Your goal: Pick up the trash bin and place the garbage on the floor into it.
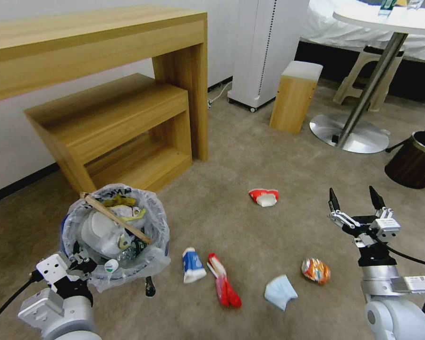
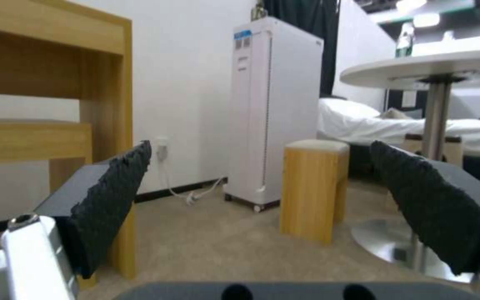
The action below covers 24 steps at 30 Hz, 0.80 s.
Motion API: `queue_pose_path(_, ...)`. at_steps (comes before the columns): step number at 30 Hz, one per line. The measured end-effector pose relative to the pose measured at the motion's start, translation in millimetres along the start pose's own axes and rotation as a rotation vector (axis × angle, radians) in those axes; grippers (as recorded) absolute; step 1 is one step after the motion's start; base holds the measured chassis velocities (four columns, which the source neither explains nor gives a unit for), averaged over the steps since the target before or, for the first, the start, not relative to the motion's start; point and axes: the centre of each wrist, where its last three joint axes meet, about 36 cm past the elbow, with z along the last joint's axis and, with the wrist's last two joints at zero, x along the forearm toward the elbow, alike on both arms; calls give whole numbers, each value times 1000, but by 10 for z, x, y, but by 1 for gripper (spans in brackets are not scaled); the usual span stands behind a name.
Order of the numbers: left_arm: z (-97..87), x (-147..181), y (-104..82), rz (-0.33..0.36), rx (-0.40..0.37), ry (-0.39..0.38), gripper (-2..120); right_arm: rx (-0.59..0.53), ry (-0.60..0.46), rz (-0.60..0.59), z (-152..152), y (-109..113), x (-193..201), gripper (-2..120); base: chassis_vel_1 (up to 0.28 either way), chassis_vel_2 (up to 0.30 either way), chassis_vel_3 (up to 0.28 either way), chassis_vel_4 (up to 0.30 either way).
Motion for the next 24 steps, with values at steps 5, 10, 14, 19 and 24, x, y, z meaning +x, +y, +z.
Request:
queue_pose_path(5, -6, 18, 8, -2, 1, -3, 0, -26, 33, -3, 49, 94, 2, 100, 24, -10, 1, -1)
queue_pose_path(10, -17, 30, 12, -4, 3, -5, 0, -59, 62, -17, 99, 200, 25, 100, 17, -32, -16, 18)
queue_pose_path(14, -23, 45, 16, -4, 3, -5, 0, -109, 93, -28, 117, 273, 36, 100, 0, 0, 0, 0)
queue_pose_path(19, -24, 75, 15, -4, -3, -4, 0, -226, 173, -60, 94, 461, 61, 100, 0, 0, 0, 0)
queue_pose_path(24, -25, 124, 26, -9, -15, -1, 0, -351, 367, -112, -45, 648, 31, 100, 0, 0, 0, 0)
